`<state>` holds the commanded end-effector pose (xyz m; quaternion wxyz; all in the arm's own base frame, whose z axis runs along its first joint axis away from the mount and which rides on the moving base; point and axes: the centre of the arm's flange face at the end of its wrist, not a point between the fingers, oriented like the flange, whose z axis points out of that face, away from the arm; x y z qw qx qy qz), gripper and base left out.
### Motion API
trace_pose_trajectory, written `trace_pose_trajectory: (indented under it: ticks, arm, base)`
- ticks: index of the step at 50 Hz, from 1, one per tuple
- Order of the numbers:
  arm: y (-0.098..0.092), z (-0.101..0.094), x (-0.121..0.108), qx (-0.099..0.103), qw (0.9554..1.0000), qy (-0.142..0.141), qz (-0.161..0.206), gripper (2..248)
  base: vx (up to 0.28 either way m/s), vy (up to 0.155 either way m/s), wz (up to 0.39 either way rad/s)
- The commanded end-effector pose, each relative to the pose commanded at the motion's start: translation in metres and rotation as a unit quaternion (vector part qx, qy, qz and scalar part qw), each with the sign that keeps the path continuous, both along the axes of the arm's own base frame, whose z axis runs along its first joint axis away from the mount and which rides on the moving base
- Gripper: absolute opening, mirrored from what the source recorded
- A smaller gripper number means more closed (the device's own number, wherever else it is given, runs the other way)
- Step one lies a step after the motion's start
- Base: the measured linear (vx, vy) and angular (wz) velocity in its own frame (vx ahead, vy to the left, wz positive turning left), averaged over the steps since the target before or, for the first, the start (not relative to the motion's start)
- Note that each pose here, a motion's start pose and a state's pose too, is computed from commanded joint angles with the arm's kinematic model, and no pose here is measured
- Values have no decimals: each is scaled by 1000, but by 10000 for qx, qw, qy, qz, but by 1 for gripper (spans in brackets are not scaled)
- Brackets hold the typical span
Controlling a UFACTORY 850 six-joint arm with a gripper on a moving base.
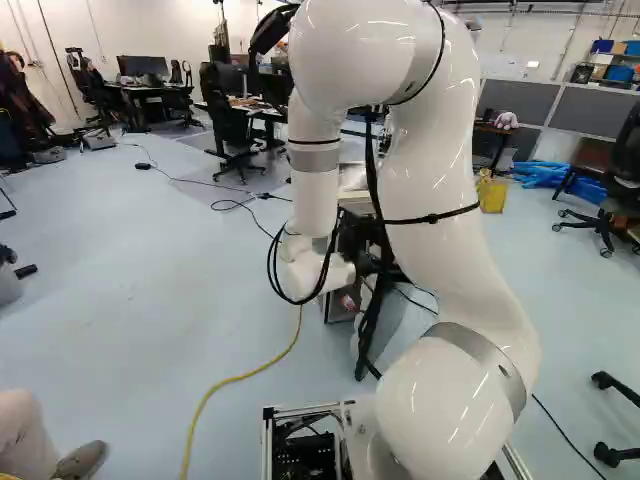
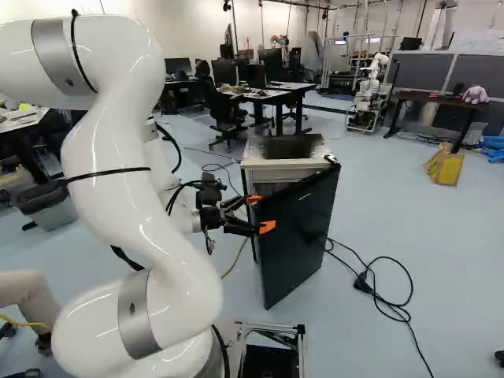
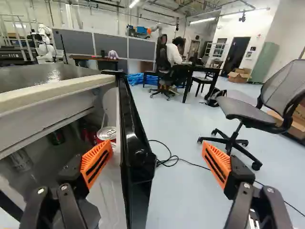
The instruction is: Grab a drink from the fridge
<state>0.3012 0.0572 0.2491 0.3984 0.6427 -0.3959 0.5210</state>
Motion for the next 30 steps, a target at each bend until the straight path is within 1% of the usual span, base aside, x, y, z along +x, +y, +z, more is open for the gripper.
trace_pose_trajectory:
  ticks: [17, 30]
  arm:
    - [-12, 1, -8, -98, 9991, 12, -408, 247]
    - [-24, 3, -5, -143, 9964, -52, -833, 247]
  base:
    - [0, 0, 0]
    - [0, 0, 0]
